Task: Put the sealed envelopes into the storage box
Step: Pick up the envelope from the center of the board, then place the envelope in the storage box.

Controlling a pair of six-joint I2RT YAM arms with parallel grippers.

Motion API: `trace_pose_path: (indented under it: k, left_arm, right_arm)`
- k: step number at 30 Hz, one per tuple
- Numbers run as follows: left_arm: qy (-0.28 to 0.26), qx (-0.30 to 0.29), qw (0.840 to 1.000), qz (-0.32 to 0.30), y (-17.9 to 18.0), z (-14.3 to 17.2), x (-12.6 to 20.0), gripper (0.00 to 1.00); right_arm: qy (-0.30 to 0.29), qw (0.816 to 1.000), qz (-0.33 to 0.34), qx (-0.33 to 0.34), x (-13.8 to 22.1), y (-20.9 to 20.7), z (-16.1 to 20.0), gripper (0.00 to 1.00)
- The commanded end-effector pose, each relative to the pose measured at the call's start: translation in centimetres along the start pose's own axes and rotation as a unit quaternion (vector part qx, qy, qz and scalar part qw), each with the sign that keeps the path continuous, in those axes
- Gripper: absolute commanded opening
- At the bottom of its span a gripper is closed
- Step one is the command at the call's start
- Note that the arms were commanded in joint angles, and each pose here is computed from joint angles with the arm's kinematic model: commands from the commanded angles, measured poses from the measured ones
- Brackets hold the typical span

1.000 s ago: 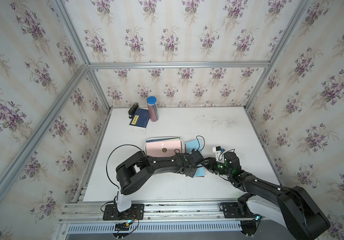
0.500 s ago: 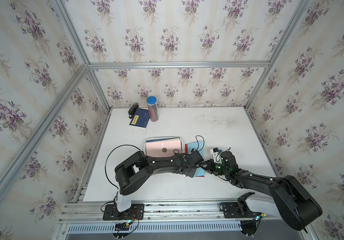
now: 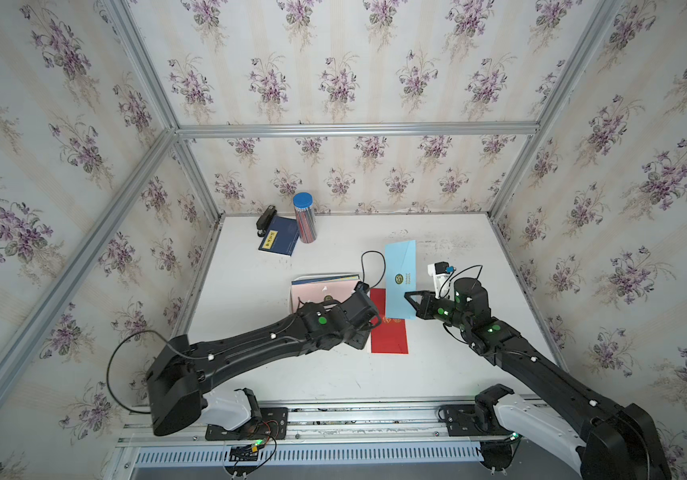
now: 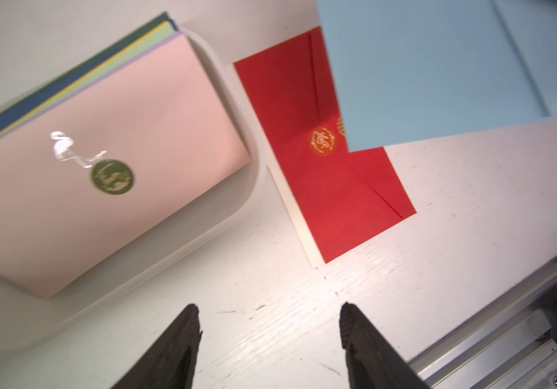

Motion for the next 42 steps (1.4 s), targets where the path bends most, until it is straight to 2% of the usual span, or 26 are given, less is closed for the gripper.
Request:
trace_pose_path:
  k: [1, 4, 8, 11, 15, 17, 25, 29, 42]
  left_arm:
    - [0.012, 0.026, 0.998, -0.059, 4.4, 2.0, 1.9, 0.74]
    - [0.005, 0.069, 0.994, -0.08, 7.9, 3.5, 3.8, 0.79]
    - [-0.022, 0.122, 0.986, -0.111, 11.7, 5.2, 6.4, 0.91]
    - [-0.055, 0.129, 0.983, -0.116, 12.8, 5.8, 8.7, 0.95]
    - [-0.105, 0.15, 0.975, -0.124, 13.9, 6.1, 10.9, 0.99]
    - [-0.128, 0.157, 0.971, -0.128, 14.3, 6.2, 11.5, 1.0]
    - [-0.181, 0.17, 0.962, -0.117, 14.7, 6.7, 12.0, 1.0]
    - [-0.182, 0.17, 0.961, -0.122, 14.8, 6.7, 12.2, 1.0]
    - [-0.184, 0.16, 0.961, -0.128, 14.6, 6.7, 12.1, 1.0]
  right_arm:
    - [0.011, 0.993, 0.001, 0.114, 0.1, 1.2, -1.5, 0.0]
    - [0.022, 0.979, -0.034, 0.202, -0.3, 3.4, -2.8, 0.0]
    - [0.055, 0.939, -0.066, 0.332, -1.8, 6.6, -3.4, 0.0]
    - [0.089, 0.904, -0.078, 0.411, -3.8, 8.8, -3.1, 0.0]
    - [0.159, 0.835, -0.08, 0.521, -7.1, 10.2, -2.1, 0.0]
    - [0.197, 0.806, -0.074, 0.553, -8.6, 10.6, -1.5, 0.0]
    - [0.293, 0.729, -0.081, 0.614, -12.8, 10.5, 0.2, 0.0]
    - [0.334, 0.706, -0.077, 0.62, -14.4, 9.7, 1.3, 0.0]
    - [0.379, 0.69, -0.106, 0.608, -16.6, 8.1, 3.9, 0.0]
Point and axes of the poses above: each gripper's point midway between its finger pads, its own x axis back along the fingers, its own y axis along the line the jaws close on, z = x × y, the point moved 4 cm from there along x, back along the fingers, and after that the axes turned 3 degrees about -x, right-handed, at the moved point
